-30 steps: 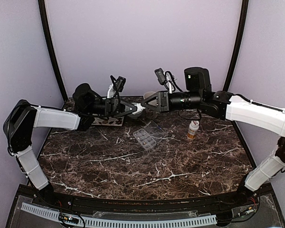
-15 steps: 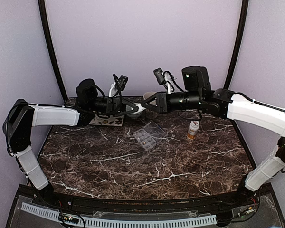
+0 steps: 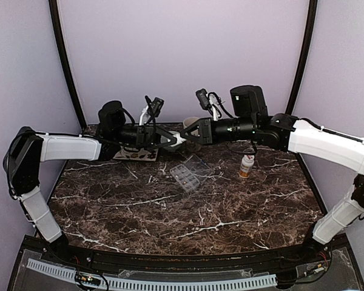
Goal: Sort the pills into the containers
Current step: Screw the lid of the pill bottle onto the pill bottle.
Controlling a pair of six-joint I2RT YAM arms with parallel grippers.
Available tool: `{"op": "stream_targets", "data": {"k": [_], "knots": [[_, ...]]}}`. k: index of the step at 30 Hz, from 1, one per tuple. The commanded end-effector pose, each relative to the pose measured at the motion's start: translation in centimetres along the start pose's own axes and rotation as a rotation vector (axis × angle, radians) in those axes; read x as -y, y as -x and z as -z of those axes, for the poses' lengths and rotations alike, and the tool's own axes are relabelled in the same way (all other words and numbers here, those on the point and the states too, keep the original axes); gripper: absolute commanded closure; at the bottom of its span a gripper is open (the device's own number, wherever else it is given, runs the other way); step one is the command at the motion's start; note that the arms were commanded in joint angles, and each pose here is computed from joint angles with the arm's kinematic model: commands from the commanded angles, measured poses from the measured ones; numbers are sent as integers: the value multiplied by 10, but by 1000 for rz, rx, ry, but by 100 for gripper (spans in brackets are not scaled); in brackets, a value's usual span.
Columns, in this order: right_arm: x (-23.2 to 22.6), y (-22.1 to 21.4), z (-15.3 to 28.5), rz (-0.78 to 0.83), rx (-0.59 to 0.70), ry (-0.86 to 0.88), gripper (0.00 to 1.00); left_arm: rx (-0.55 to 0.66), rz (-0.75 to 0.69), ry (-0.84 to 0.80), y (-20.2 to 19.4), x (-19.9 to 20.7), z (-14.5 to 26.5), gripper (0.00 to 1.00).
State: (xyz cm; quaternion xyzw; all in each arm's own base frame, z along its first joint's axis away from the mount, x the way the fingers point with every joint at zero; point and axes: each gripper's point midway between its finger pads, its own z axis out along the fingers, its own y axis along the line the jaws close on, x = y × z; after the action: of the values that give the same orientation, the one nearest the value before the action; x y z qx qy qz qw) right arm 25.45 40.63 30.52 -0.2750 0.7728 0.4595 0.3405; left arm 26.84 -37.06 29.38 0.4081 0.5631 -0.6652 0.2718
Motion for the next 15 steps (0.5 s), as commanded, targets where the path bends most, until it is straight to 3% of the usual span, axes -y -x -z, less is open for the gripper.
{"op": "stream_targets", "data": {"k": [1,15], "knots": [[-63,-68,-43,-54,-222,286,100,97,-263,-47,44,65,-36,100],[-52,-74,-52,-218,-318,240,100,73,-396,-1,46,79,-42,100]]}}
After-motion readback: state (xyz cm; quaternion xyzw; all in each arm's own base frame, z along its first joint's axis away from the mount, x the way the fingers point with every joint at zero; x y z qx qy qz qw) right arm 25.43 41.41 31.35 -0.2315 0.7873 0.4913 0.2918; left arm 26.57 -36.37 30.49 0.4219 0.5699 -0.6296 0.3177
